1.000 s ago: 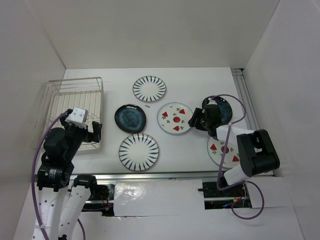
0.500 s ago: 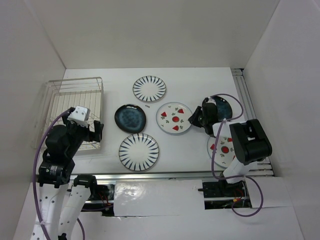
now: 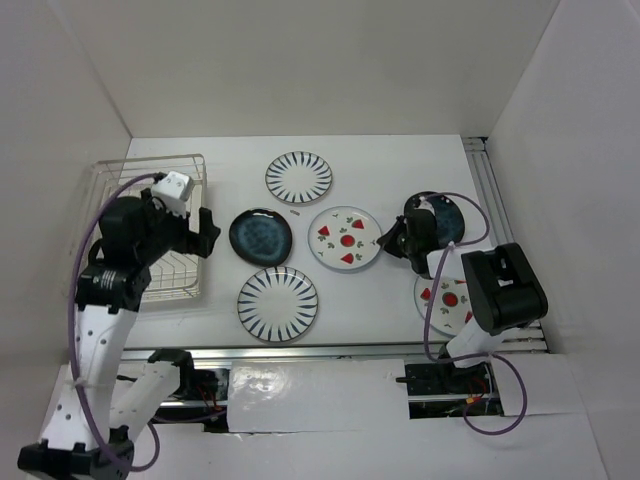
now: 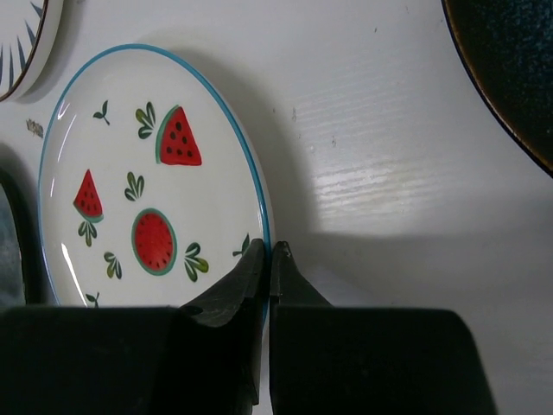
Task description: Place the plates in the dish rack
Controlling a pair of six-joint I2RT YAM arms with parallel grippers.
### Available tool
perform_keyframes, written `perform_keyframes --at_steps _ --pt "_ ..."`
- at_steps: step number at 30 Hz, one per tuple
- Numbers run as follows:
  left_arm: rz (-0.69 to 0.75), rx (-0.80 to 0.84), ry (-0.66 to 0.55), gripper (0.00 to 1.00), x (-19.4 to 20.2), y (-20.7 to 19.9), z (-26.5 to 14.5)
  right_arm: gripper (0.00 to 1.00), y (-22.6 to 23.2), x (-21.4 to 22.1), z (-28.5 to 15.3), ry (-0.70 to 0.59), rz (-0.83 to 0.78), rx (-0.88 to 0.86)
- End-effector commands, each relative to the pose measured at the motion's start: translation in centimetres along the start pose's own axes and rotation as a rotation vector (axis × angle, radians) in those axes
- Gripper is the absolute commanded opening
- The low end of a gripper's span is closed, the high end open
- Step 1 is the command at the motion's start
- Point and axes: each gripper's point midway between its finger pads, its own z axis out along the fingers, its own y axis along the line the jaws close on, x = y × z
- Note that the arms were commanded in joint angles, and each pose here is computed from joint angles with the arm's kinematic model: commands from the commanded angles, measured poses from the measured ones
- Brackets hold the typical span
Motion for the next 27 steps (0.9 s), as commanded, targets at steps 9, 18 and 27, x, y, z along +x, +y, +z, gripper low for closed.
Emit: perform_keyframes --at_steps 9,18,27 --pt "-0.127 0.305 0.08 1.0 -4.7 -3.7 3.8 0.0 5.6 -2.8 -4.6 -0.057 0.016 -0.197" --pt "-0.309 0.543 0.25 1.0 -3.5 -6.4 9.4 0.0 9.2 -5.6 -7.9 -0.131 0.137 -0.325" --pt "-0.394 0.714 0.341 1.0 -1.6 -8.3 11.9 0.0 12.1 -6.4 -10.2 -0.147 0.267 -0.511"
